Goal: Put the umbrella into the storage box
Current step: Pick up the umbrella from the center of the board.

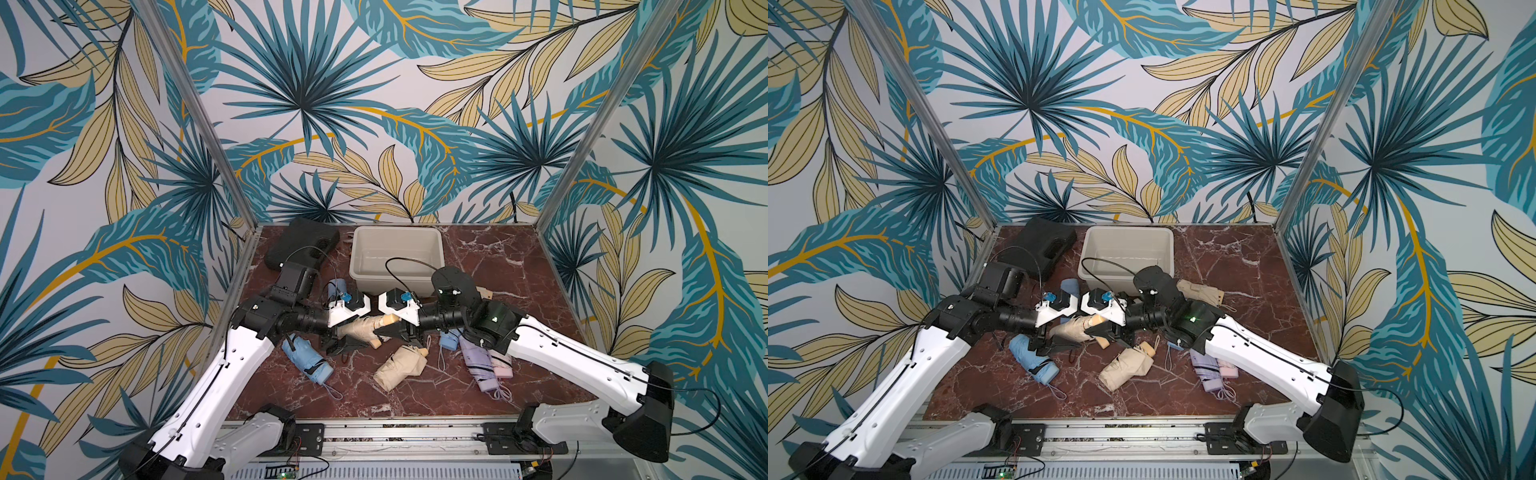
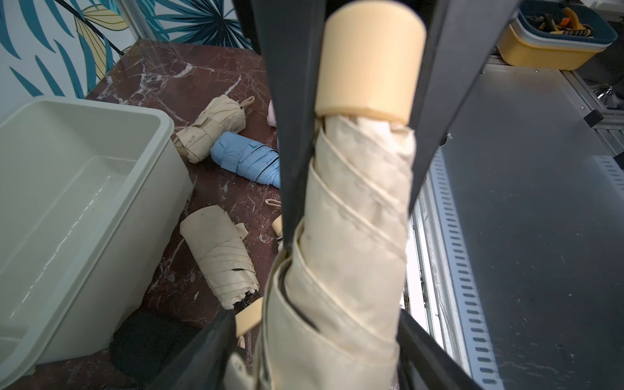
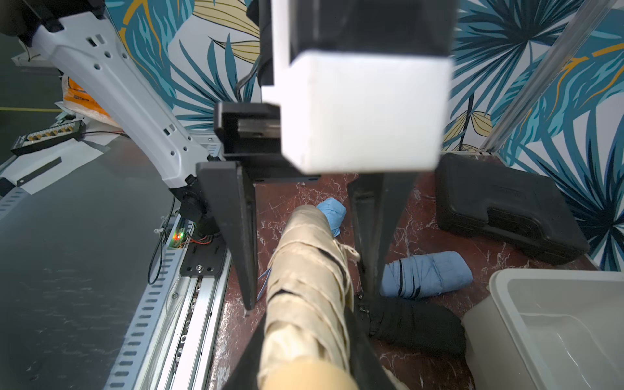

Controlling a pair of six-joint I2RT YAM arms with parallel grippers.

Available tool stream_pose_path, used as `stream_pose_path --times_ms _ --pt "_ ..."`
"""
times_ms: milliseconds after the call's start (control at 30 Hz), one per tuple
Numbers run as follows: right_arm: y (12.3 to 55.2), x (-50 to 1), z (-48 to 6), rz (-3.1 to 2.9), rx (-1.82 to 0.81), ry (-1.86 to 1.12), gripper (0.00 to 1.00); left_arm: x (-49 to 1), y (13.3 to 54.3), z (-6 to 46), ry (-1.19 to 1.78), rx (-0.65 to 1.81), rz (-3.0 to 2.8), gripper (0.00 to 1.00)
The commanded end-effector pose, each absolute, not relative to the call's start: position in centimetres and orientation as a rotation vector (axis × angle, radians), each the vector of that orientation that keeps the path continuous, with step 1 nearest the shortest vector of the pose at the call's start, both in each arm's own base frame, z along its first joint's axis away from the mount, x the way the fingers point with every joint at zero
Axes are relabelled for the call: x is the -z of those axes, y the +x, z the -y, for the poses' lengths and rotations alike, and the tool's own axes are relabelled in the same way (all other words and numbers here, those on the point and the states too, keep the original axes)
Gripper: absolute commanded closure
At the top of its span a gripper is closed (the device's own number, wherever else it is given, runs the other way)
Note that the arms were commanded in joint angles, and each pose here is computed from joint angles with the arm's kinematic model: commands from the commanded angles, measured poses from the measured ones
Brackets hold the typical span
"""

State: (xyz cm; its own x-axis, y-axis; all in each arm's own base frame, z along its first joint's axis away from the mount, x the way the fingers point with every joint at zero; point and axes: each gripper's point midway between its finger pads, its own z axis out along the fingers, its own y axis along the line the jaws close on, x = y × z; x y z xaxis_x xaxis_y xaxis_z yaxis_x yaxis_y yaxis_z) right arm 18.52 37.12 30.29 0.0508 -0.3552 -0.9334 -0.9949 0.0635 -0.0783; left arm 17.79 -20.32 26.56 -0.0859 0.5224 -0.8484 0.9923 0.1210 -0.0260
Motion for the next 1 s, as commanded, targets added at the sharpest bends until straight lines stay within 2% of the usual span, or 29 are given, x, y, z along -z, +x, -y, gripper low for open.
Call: stream_pose_path --times_ms 0,267,367,500,567,700,833,967 --pt "18.6 -33.8 -38.3 -1.346 -0.963 -1.386 1.0 -26.5 17.7 20.2 1.507 0.821 -1.678 0.32" --pt "19.2 -33.9 -38.3 -1.36 -0.942 -1.355 1.0 -26.4 17.5 19.8 1.545 0.789 -1.68 0.55" --pt "19.5 -34.1 -38.0 -1.368 -0.926 -1.327 0.87 -26.6 17.6 19.6 1.553 0.758 -1.682 0.67" --pt "19.9 -34.3 -37.7 -1.36 -0.924 -1.265 0.49 -26.6 17.9 19.3 1.554 0.718 -1.687 0.81" --pt "19.9 -34.6 -37.4 -1.357 -0.925 -1.232 0.38 -26.7 18.0 19.2 1.549 0.703 -1.688 0.85" --pt "20.1 -35.1 -35.9 -1.365 -0.887 -1.154 0.29 -27.3 18.2 19.2 1.525 0.679 -1.677 0.86" --pt "20.5 -34.9 -32.6 -1.399 -0.758 -1.055 0.27 -28.1 18.7 19.1 1.453 0.647 -1.671 0.87" --pt "23.1 -36.3 -28.3 -1.391 -0.615 -0.738 0.22 -29.4 20.7 19.1 1.304 0.589 -1.649 0.95"
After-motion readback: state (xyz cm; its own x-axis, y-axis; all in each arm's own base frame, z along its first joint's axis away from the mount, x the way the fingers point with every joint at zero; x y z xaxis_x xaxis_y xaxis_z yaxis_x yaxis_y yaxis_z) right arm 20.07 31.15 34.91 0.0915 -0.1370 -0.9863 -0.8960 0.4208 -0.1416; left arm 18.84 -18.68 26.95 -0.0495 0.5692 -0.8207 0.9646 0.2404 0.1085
